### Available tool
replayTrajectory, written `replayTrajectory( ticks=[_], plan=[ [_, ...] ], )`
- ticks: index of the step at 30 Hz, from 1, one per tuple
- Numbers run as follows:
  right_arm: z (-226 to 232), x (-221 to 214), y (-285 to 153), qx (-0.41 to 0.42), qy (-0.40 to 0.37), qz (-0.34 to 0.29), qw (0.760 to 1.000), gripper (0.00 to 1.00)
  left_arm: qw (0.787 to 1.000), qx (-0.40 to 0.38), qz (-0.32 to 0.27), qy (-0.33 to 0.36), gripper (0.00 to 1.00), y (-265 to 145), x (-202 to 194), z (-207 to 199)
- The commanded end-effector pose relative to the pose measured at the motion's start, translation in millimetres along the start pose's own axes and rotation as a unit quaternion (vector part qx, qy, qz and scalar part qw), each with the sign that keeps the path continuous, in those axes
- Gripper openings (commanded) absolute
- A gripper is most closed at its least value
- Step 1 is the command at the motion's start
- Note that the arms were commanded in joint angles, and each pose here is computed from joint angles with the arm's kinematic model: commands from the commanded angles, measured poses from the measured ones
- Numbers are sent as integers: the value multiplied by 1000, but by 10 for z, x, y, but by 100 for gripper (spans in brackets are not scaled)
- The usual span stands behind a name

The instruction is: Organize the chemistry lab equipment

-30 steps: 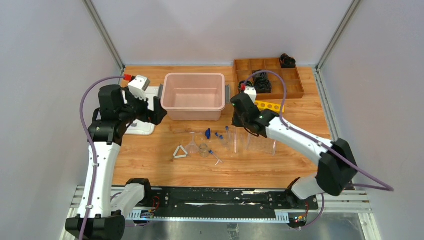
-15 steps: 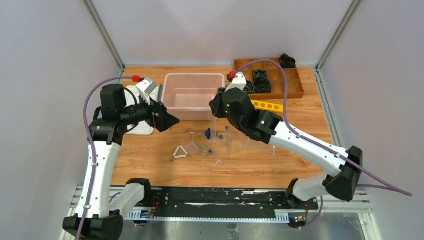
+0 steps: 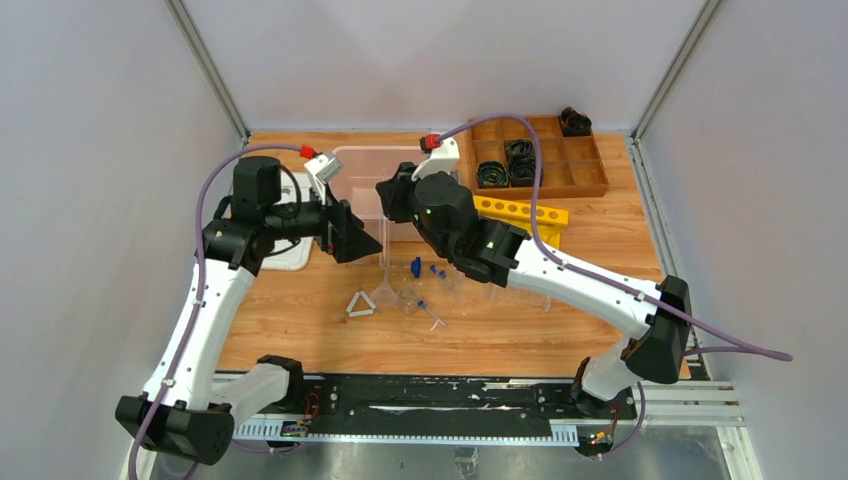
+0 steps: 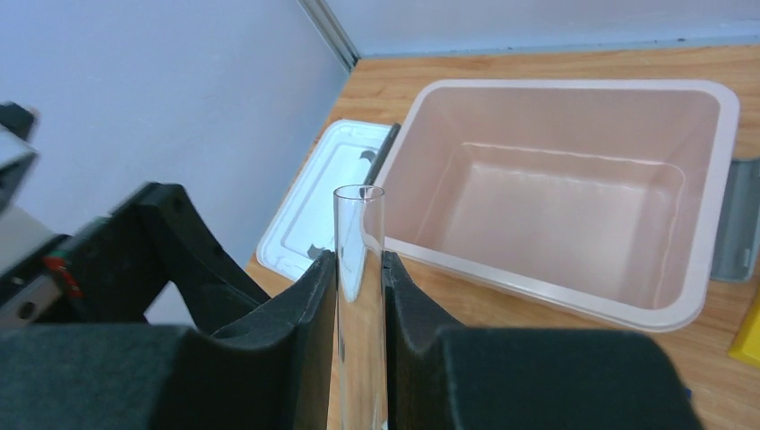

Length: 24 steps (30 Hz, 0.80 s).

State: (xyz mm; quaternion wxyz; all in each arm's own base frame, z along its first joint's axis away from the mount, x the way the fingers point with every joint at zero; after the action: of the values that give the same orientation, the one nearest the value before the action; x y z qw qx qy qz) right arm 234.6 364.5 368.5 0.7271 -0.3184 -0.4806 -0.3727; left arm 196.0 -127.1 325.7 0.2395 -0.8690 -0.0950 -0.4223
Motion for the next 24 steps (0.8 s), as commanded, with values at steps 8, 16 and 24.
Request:
replayTrajectory(
  ticks=[8,16,24],
  plan=[
    [207,332,-71,32,34,-65,997,0,1000,-23,8,-18,89,207,49,-2],
    [284,362,-133,62,39,-73,995,0,999,-29,11,-20,45,232,6,15],
    [263,294,-232,76,-6,-10,997,46,999,-43,7,20,11,162,8,-71]
  ],
)
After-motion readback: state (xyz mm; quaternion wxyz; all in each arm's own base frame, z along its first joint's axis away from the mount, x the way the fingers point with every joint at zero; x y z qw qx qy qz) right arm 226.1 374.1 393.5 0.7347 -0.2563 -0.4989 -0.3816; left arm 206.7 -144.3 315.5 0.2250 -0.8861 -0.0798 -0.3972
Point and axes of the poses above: each gripper's point midway between its finger pads, its own y axis out along the fingers, its own z axis along the line the jaws close on, x = y × z, the point moved 6 cm from there along -y, back along the fingers, and after that the axes turned 7 degrees about -y, right-handed, at the moved point
